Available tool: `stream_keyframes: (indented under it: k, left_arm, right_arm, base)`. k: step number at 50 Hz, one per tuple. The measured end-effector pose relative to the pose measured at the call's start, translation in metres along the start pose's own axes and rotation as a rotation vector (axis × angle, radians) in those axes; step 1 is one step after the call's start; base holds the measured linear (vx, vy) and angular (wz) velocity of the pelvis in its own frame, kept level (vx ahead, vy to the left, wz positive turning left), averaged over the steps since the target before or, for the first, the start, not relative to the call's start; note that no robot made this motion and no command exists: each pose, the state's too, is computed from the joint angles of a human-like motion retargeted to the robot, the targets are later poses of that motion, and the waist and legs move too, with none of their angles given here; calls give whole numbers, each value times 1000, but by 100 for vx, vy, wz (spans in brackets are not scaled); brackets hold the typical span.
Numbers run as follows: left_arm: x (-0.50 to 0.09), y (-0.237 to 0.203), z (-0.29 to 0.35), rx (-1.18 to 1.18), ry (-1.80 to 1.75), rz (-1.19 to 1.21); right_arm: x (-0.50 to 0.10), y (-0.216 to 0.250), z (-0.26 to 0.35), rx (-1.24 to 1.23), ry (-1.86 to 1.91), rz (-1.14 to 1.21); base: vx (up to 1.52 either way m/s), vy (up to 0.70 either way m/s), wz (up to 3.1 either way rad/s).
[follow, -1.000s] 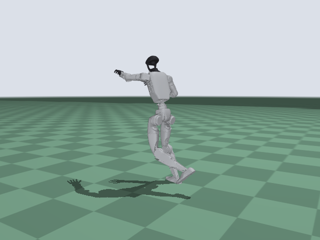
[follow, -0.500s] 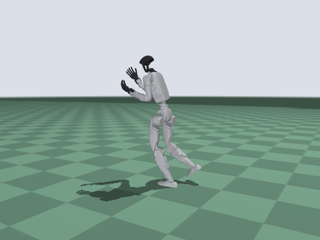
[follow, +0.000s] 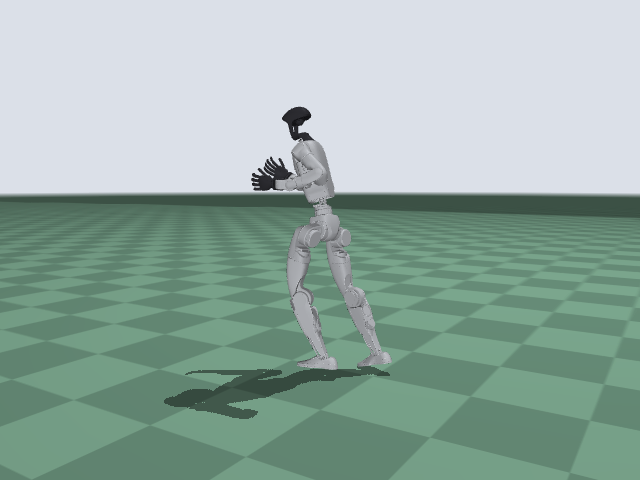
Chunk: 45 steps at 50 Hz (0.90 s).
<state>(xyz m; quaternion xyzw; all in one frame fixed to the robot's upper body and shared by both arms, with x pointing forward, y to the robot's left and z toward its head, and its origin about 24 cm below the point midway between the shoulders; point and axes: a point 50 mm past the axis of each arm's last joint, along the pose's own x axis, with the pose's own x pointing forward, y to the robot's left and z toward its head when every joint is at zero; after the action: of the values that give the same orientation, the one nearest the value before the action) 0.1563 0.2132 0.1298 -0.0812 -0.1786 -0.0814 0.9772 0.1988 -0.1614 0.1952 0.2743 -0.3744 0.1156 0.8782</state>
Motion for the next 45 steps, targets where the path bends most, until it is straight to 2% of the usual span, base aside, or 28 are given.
stream_keyframes:
  k: [6,9,11,14,16,19,22,24,27,31,35,39,43,45]
  left_arm:
    - [22,-5,1,119,-113,-10]
    - [66,-25,-10,157,-210,-24]
    - [104,-46,-8,180,-299,-38]
    - [143,-77,34,285,-548,-86]
    - [151,-90,74,328,-740,-85]
    - [148,-101,115,276,-923,-28]
    - [141,-112,126,163,-965,-36]
    - [133,-122,126,24,-955,-147]
    - [130,-125,113,15,-894,-249]
    - [138,-107,57,104,-630,-183]
    - [107,-63,-12,3,-289,31]
    - [42,-20,-16,81,-131,51]
    - [-10,10,-25,73,86,135]
    - [-27,21,-25,142,169,149]
  right_arm:
    - [-5,13,-5,-63,53,164]
    - [-21,1,-23,-128,152,90]
    - [-40,-20,-42,-283,265,-21]
    - [-75,-44,-53,-543,442,-53]
    - [-91,-47,-40,-564,497,-35]
    - [-104,-49,-16,-528,557,-40]
    - [-109,-56,-2,-557,629,-62]
    - [-114,-58,0,-544,663,-89]
    - [-118,-63,1,-520,639,-174]
    - [-106,-70,-26,-435,549,-255]
    - [-82,-75,-41,-386,446,-309]
    - [-72,-47,-21,-226,352,-208]
    - [-69,-29,-11,-176,380,-55]
    - [-70,-23,-10,-159,412,17]
  base:
    - [133,22,-14]
    - [115,18,47]
    - [107,14,35]
    - [110,10,39]
    - [116,7,78]
    - [125,-2,108]
    - [135,-17,86]
    - [137,-23,22]
    - [130,-22,-39]
    - [114,-13,-102]
    - [97,-1,-110]
    - [81,4,-204]
    - [80,27,-282]
    - [79,46,-291]
